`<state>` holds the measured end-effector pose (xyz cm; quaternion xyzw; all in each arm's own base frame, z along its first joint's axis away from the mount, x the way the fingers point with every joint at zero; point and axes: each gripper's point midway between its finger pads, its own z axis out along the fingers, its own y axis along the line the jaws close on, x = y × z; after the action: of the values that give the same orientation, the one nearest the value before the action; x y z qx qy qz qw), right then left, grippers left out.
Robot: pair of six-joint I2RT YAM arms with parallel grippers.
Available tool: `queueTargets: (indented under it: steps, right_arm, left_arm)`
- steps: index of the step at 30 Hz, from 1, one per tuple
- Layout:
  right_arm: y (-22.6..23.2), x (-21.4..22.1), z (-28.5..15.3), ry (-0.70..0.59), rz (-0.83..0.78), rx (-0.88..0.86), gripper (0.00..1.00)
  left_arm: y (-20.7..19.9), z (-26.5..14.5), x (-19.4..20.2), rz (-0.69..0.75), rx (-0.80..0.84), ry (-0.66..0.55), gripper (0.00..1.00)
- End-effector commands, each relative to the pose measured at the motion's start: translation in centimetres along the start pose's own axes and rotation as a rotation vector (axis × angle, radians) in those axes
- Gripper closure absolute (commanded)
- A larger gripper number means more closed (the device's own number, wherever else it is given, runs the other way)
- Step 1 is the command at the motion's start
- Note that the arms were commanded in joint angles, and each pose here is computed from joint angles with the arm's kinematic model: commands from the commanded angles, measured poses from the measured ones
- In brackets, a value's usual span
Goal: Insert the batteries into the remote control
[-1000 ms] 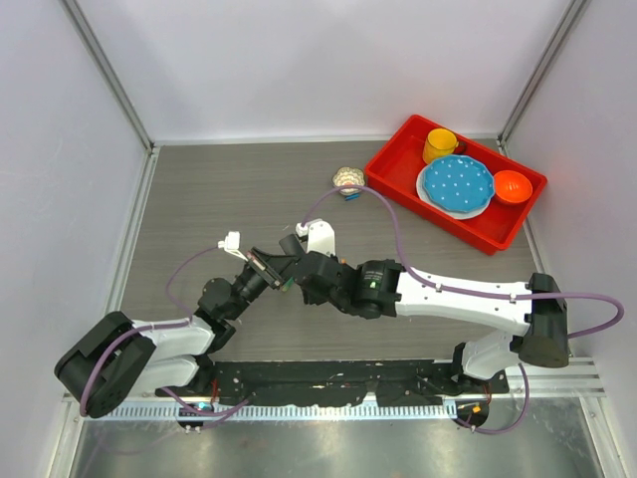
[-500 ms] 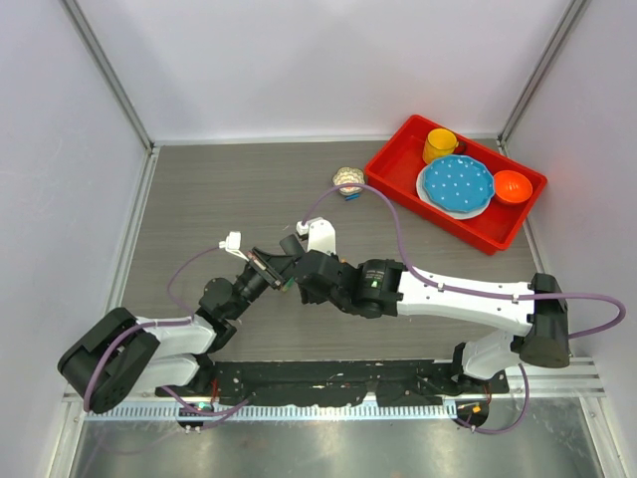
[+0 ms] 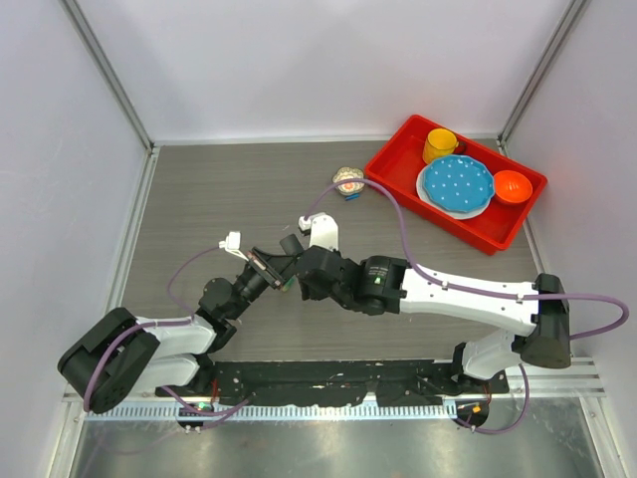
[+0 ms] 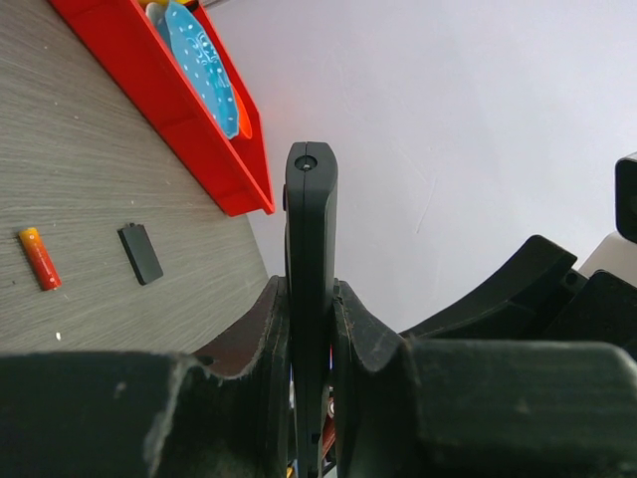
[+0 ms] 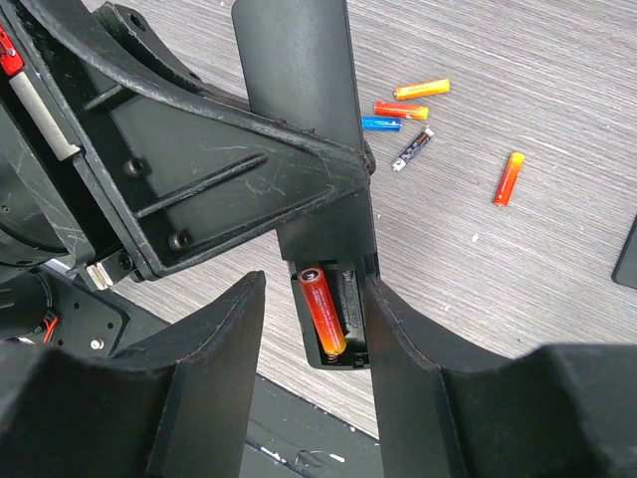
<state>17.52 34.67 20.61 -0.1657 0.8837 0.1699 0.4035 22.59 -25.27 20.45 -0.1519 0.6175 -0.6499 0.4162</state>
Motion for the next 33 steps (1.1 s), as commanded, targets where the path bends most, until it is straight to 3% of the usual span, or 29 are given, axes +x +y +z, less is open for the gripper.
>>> queueTargets:
  steps: [1, 10, 16, 23, 33]
  right_arm:
    - [0.4, -3.4, -2.5, -0.086, 0.058, -0.042, 0.5]
    - [-0.1, -8.6, -9.3, -0.23, 0.214, -0.227, 0.46]
    - [-3.5, -6.0, -6.0, -0.1, 0.398, -0.292, 0.42]
    - [-2.9, -4.6, -4.7, -0.07, 0.546, -0.465, 0.26]
    - [-2.3, -3.6, -3.5, -0.04, 0.663, -0.582, 0.24]
  left_arm:
    - [-4.4, -0.2, -1.3, 0.019, 0.177, -0.055, 1.0]
    - [-3.9, 0.0, -1.1, 0.015, 0.161, -0.047, 1.0]
    - [-5.1, 0.1, -1.9, -0.037, 0.193, -0.078, 1.0]
    - [-6.4, 0.5, -2.1, -0.054, 0.213, -0.07, 1.0]
    - [-5.7, 1.4, -1.3, -0.064, 0.189, -0.026, 1.0]
